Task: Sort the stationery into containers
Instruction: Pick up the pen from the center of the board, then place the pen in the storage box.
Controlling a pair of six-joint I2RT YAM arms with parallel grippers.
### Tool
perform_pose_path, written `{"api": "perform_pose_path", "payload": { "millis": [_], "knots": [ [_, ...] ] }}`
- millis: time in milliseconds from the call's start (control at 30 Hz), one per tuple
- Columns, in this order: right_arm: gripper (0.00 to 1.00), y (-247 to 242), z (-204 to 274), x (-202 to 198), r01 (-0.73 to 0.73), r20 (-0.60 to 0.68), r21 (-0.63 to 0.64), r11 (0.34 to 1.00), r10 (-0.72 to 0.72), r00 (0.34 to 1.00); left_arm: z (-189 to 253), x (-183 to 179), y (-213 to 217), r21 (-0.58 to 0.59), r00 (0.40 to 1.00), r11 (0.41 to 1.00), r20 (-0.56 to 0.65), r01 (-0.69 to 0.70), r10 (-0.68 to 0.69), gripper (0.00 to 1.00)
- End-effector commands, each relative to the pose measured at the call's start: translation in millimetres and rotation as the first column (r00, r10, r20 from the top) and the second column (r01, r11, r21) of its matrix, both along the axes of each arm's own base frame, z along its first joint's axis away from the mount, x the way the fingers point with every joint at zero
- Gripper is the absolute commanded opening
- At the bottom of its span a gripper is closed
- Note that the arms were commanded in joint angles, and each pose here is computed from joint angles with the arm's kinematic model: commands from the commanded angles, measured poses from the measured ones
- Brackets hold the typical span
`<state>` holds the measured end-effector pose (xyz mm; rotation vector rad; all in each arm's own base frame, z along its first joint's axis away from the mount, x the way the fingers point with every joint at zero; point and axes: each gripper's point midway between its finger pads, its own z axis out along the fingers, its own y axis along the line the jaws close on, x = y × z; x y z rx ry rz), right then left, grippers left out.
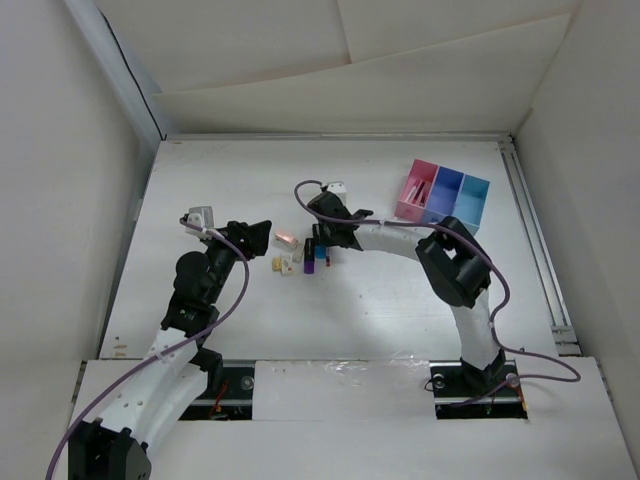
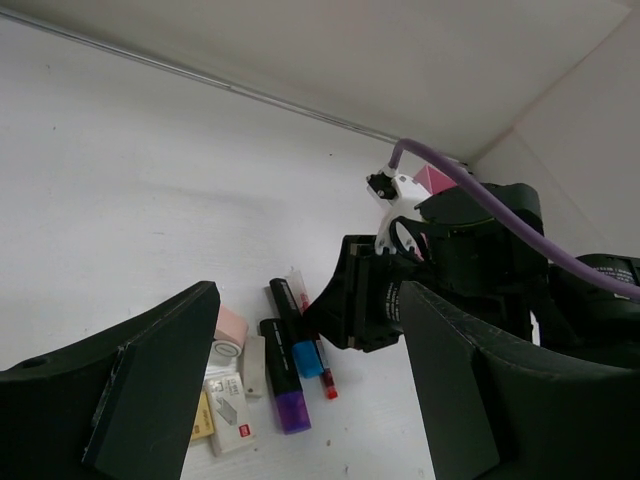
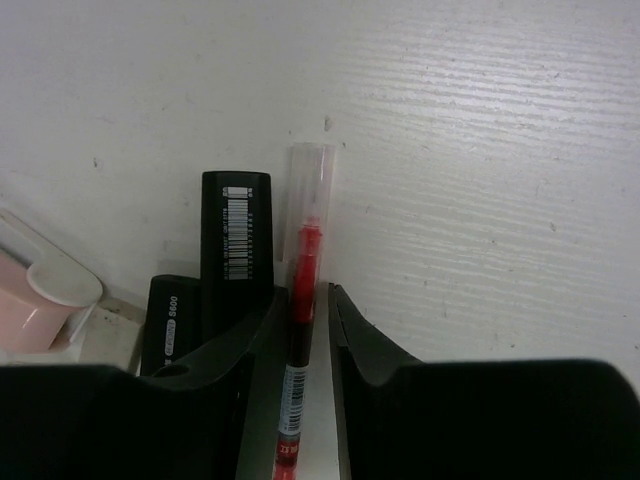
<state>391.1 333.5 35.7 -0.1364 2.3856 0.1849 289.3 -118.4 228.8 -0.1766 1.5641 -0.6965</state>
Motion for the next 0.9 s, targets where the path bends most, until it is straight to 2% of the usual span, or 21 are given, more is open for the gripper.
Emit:
{"api": "perform_pose_path", "payload": {
  "millis": [0, 167, 233, 333, 400, 533, 667, 867],
  "knots": [
    [0.29, 8.1, 8.4, 7.0, 0.022, 0.033, 0.02, 1.0, -0.022, 0.999, 34.4, -3.1, -3.0, -0.031, 0.996, 0.999, 0.087, 0.021, -0.018, 0.69],
    [0.29, -2.4, 0.4, 11.2, 0.042, 0.021, 0.007, 0.999, -0.042, 0.999, 34.4, -3.1, -3.0, -0.031, 0.996, 0.999, 0.087, 0.021, -0.018, 0.69],
    [0.14, -3.9, -2.9, 9.2, 0.049, 0.013, 0.007, 0.999, -0.049, 0.999, 34.4, -3.1, -3.0, -0.031, 0.996, 0.999, 0.087, 0.021, -0.018, 0.69],
    [0.0, -10.8, 10.2, 8.1, 0.065, 0.042, 0.011, 0.998, -0.065, 0.997, 34.4, -3.1, -3.0, -0.031, 0.996, 0.999, 0.087, 0.021, -0.018, 0.69],
    [0.0, -21.1, 26.0, 14.0, 0.091, 0.067, 0.026, 0.996, -0.092, 0.993, 31.8, -1.8, -3.4, -0.029, 0.997, 0.999, 0.079, 0.021, -0.018, 0.69],
    [0.0, -41.0, 87.9, 28.5, 0.128, 0.155, 0.107, 0.986, -0.144, 0.977, 29.1, -0.6, -3.8, -0.026, 0.997, 0.999, 0.07, 0.021, -0.019, 0.69],
    [0.0, -97.4, 151.6, 61.7, 0.235, 0.253, 0.172, 0.957, -0.274, 0.928, 29.0, -1.3, -5.3, -0.025, 0.997, 0.999, 0.07, 0.03, -0.028, 0.69],
    [0.0, -197.8, 171.3, 108.2, 0.395, 0.255, 0.232, 0.889, -0.448, 0.857, 28.7, 0.0, -5.7, -0.023, 0.998, 0.999, 0.061, 0.029, -0.028, 0.69]
  ]
}}
